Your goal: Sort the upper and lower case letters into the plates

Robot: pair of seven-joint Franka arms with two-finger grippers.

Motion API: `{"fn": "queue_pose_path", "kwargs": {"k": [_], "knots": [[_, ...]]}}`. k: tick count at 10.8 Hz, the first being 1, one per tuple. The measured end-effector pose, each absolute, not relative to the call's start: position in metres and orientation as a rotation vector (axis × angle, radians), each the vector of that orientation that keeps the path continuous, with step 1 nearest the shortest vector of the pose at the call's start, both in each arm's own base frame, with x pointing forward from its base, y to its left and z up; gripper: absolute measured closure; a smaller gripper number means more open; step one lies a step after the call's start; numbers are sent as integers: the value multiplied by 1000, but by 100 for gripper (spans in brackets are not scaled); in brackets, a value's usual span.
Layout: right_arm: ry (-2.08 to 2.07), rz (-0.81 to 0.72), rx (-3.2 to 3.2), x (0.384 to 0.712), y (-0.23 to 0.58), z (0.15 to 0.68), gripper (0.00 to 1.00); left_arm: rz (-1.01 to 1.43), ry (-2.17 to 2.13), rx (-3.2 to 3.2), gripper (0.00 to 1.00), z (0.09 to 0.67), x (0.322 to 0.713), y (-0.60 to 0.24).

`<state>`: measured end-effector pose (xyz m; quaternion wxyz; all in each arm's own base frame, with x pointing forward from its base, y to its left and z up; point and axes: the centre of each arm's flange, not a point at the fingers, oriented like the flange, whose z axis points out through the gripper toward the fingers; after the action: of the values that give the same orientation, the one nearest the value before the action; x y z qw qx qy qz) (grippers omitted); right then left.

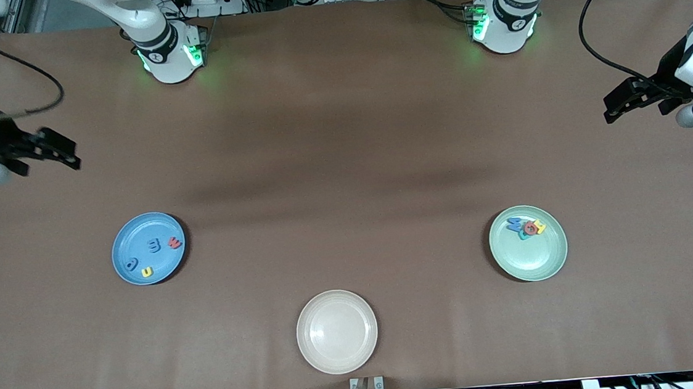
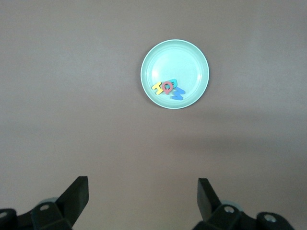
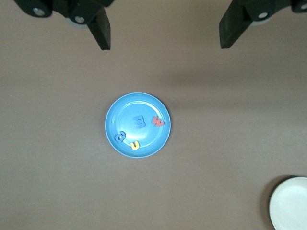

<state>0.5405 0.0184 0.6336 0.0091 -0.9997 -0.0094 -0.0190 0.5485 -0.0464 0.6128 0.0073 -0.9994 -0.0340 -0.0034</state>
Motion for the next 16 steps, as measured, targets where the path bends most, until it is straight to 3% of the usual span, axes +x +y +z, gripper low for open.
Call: {"fn": "queue_pose_path", "kwargs": {"k": [3, 16], "knots": [[-32, -153, -3119, 533, 18, 683, 0, -13, -102, -3125, 0, 614, 548, -48], [-35, -89, -3122, 534, 19, 675, 0, -48, -105, -3127, 0, 647, 543, -47]]}}
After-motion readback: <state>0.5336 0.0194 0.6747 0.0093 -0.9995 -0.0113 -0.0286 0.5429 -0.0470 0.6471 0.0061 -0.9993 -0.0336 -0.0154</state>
